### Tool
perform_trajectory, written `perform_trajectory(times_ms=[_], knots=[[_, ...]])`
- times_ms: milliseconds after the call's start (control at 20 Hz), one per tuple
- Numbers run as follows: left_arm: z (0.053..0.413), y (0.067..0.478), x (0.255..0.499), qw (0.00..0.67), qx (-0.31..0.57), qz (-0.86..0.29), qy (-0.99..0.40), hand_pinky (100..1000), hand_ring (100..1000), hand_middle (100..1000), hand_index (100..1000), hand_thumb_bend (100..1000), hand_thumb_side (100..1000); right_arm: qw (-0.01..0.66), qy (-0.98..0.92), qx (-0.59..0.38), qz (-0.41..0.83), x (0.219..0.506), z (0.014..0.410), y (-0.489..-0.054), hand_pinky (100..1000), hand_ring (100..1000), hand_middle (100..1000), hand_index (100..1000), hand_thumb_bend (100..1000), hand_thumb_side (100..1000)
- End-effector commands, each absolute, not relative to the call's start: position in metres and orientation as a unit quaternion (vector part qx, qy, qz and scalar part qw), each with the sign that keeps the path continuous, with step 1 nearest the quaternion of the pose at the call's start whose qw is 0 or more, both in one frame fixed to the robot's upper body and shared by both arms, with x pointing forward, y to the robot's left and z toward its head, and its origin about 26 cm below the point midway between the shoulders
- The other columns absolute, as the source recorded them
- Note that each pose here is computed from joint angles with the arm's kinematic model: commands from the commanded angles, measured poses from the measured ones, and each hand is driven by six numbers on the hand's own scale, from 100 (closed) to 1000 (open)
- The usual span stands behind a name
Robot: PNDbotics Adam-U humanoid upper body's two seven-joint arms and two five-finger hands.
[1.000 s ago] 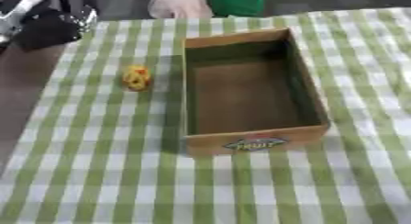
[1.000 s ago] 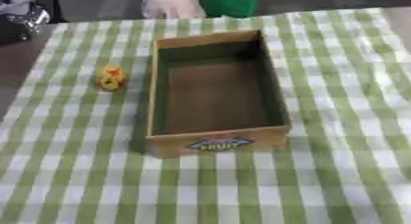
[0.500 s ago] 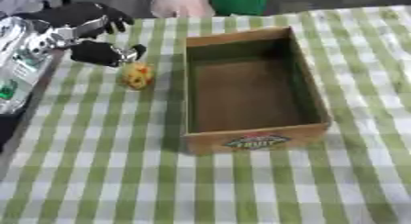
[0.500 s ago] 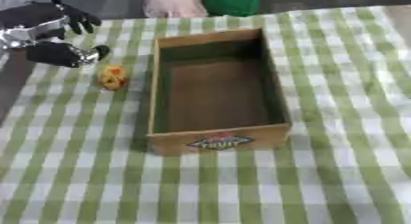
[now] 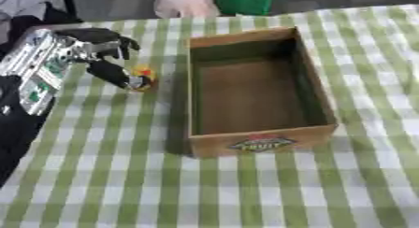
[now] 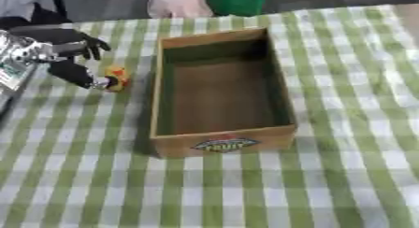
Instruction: Pick up objects on the table and place them in the box.
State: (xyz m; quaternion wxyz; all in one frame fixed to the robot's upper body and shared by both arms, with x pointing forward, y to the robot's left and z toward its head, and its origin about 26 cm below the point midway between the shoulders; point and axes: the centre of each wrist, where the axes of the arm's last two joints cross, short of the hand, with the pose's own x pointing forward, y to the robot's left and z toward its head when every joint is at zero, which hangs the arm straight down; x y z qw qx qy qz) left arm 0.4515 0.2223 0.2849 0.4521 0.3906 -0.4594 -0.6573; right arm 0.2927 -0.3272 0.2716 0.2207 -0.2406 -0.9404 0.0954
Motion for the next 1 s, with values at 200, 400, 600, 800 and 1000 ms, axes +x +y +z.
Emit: perform_trajectory(times_ms=[200,400,600,800,1000], knots=[[0.292,0.228,0.459,0.467,0.434,-0.632,-0.441,665,823,814,991,352,661,0.205,-0.942,-0.242,0.109,0.289,0.282,-0.327,638,724,761,817,100,710],[0.282,0.231,0.467,0.483,0.436,-0.622,-0.436,663,823,816,989,351,677,0.203,-0.942,-0.242,0.11,0.29,0.283,-0.326,638,724,760,817,100,710],[0.273,0.232,0.472,0.494,0.434,-0.615,-0.435,659,819,804,981,354,673,0.202,-0.943,-0.241,0.11,0.29,0.284,-0.326,638,724,760,817,100,710],[0.269,0.233,0.475,0.498,0.43,-0.61,-0.441,647,807,785,951,350,660,0.201,-0.943,-0.242,0.109,0.29,0.284,-0.325,638,724,760,817,100,710],[0.266,0.234,0.477,0.493,0.452,-0.6,-0.439,618,790,762,894,299,644,0.2,-0.943,-0.241,0.111,0.29,0.284,-0.324,638,724,759,817,100,710]])
